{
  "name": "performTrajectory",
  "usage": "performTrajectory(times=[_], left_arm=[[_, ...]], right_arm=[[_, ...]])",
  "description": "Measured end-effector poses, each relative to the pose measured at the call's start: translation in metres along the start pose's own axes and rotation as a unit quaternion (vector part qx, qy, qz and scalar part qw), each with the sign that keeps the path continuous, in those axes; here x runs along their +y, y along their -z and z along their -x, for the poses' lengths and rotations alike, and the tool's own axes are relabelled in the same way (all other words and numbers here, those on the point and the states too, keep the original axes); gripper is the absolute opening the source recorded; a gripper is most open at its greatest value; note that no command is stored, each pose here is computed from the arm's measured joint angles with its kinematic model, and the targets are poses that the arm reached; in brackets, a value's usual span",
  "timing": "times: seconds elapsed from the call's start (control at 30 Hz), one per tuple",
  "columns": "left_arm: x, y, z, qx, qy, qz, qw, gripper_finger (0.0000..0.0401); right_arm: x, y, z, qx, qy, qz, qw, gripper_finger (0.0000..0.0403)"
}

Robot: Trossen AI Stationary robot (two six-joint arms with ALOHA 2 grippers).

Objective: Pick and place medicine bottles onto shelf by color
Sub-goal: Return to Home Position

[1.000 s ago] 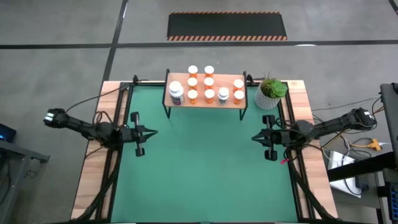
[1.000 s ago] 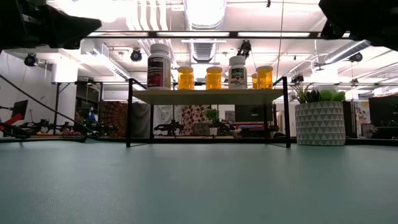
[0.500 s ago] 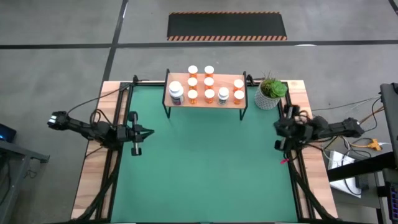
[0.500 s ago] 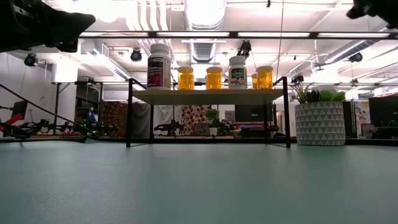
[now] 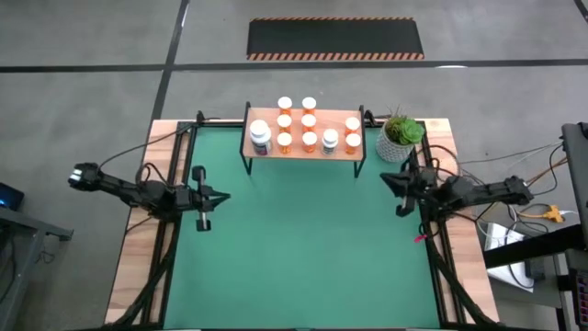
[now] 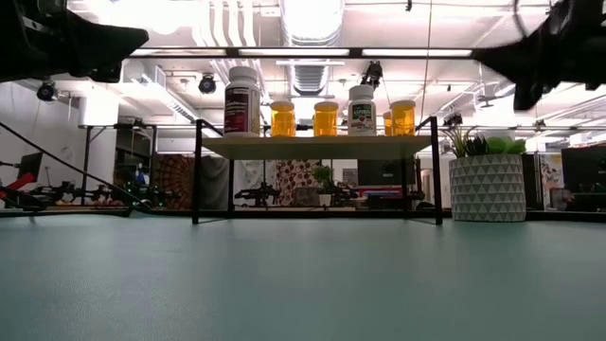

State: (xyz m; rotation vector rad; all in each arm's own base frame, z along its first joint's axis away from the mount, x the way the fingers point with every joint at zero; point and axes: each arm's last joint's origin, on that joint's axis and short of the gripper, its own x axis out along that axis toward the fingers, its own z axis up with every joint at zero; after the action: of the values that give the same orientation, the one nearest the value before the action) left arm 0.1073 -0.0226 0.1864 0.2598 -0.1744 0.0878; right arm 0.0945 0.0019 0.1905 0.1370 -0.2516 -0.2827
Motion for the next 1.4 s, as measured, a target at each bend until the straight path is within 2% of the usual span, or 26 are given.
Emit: performTrajectory(times=[0.13, 0.23, 0.4, 0.53, 0.67, 0.73, 0.97, 1.23, 1.3, 1.4], left_arm=[[-0.001, 0.001, -0.001, 0.006, 0.002, -0.003, 1.0, 0.0], [-0.001, 0.003, -0.001, 0.011, 0.004, -0.005, 1.0, 0.0], [-0.002, 0.004, -0.003, 0.02, 0.007, -0.009, 1.0, 0.0], [-0.003, 0.006, -0.003, 0.028, 0.009, -0.012, 1.0, 0.0], [-0.004, 0.007, -0.004, 0.034, 0.01, -0.014, 0.999, 0.0], [-0.004, 0.008, -0.004, 0.037, 0.012, -0.015, 0.999, 0.0], [-0.006, 0.011, -0.006, 0.051, 0.017, -0.021, 0.998, 0.0], [-0.008, 0.015, -0.008, 0.067, 0.022, -0.027, 0.997, 0.0], [-0.008, 0.016, -0.008, 0.07, 0.023, -0.028, 0.997, 0.0], [-0.009, 0.017, -0.009, 0.076, 0.025, -0.03, 0.996, 0.0]], right_arm=[[0.0, 0.014, -0.001, 0.067, 0.008, -0.018, 0.998, 0.0009], [-0.001, 0.02, -0.001, 0.098, 0.011, -0.001, 0.995, 0.0009], [-0.001, 0.024, 0.0, 0.118, 0.001, 0.105, 0.987, 0.0009], [-0.004, 0.017, 0.003, 0.08, -0.016, 0.192, 0.978, 0.0009], [-0.005, 0.017, 0.002, 0.082, -0.028, 0.249, 0.965, 0.0009], [-0.005, 0.018, 0.002, 0.083, -0.032, 0.245, 0.965, 0.0009], [-0.009, 0.018, 0.001, 0.087, -0.01, 0.172, 0.981, 0.0009], [-0.025, 0.016, -0.002, 0.087, 0.066, 0.158, 0.981, 0.0009], [-0.024, 0.017, -0.002, 0.092, 0.03, 0.184, 0.978, 0.0009], [-0.019, 0.02, -0.001, 0.098, -0.079, 0.243, 0.962, 0.0009]])
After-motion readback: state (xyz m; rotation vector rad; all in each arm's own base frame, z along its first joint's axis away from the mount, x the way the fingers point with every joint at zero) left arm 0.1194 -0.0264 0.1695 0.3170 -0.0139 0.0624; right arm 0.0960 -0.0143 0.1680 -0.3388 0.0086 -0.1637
